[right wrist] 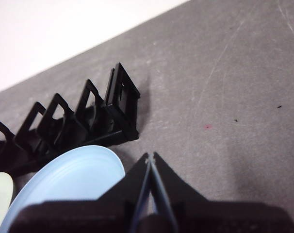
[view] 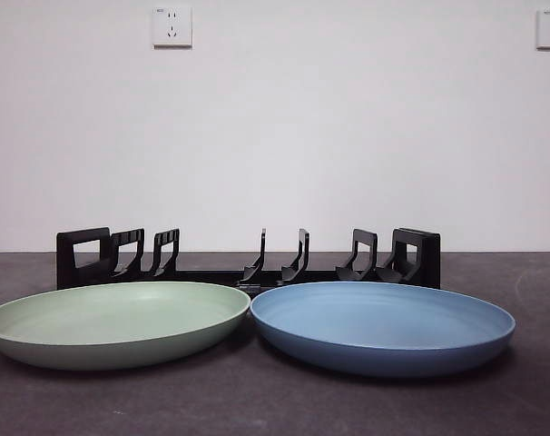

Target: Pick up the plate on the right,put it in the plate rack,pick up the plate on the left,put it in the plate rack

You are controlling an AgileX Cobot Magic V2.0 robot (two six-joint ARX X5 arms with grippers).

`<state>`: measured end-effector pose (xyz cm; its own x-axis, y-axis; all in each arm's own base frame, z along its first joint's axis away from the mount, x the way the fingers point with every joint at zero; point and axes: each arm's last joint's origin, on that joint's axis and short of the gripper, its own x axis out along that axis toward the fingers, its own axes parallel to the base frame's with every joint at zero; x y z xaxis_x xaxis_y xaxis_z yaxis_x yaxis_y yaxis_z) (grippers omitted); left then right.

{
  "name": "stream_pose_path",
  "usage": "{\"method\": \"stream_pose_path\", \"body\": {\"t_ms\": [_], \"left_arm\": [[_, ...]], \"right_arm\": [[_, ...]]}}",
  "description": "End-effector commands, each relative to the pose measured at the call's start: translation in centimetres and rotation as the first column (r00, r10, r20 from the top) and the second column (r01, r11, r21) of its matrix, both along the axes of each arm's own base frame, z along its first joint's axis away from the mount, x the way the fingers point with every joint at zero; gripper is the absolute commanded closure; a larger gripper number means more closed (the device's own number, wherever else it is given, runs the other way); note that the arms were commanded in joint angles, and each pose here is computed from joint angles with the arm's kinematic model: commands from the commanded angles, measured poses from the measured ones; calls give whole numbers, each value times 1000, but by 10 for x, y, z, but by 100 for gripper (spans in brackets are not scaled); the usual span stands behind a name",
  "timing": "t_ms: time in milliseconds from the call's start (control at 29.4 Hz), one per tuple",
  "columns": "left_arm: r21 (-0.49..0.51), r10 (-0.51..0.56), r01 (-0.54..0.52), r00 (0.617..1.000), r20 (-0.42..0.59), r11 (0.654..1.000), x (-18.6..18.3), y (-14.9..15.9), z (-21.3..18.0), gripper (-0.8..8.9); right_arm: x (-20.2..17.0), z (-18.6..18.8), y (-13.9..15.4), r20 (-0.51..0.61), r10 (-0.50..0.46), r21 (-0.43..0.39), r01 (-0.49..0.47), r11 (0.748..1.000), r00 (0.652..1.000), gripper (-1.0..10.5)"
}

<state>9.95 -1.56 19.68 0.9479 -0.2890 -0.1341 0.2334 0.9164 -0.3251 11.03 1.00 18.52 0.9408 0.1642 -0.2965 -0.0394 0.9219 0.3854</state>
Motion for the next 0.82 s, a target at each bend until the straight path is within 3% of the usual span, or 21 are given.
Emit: {"method": "stream_pose_path", "body": {"t_ms": [34,272,476,544,578,613,681,817], "left_arm": [[2,-4,4,998,-56,1000,9,-1,9,819],[32,-99,106,980,-174,994,41,-7,33,819],[-48,-253,252,902,-350,967,89,-16,34,815],[-85,-304,294,869,-391,952,99,-18,28,811],[-93,-314,302,859,-406,949,102,-20,26,784],[-99,-324,311,850,-415,945,104,-21,25,687],[-101,-325,313,846,-423,945,106,-23,24,546],[-91,-335,327,853,-400,941,108,-27,35,530]], "right_arm": [[10,9,1,-48,8,-25,-9,1000,999,956],[45,20,6,-201,129,-17,-136,991,971,954],[88,9,14,-373,315,95,-301,949,873,940],[98,3,16,-405,359,123,-339,933,841,817],[102,1,17,-419,369,134,-345,929,830,748],[107,-1,19,-434,375,139,-351,926,819,721],[113,-5,22,-452,386,132,-367,921,804,722],[122,-16,28,-499,405,142,-388,910,766,726]]}}
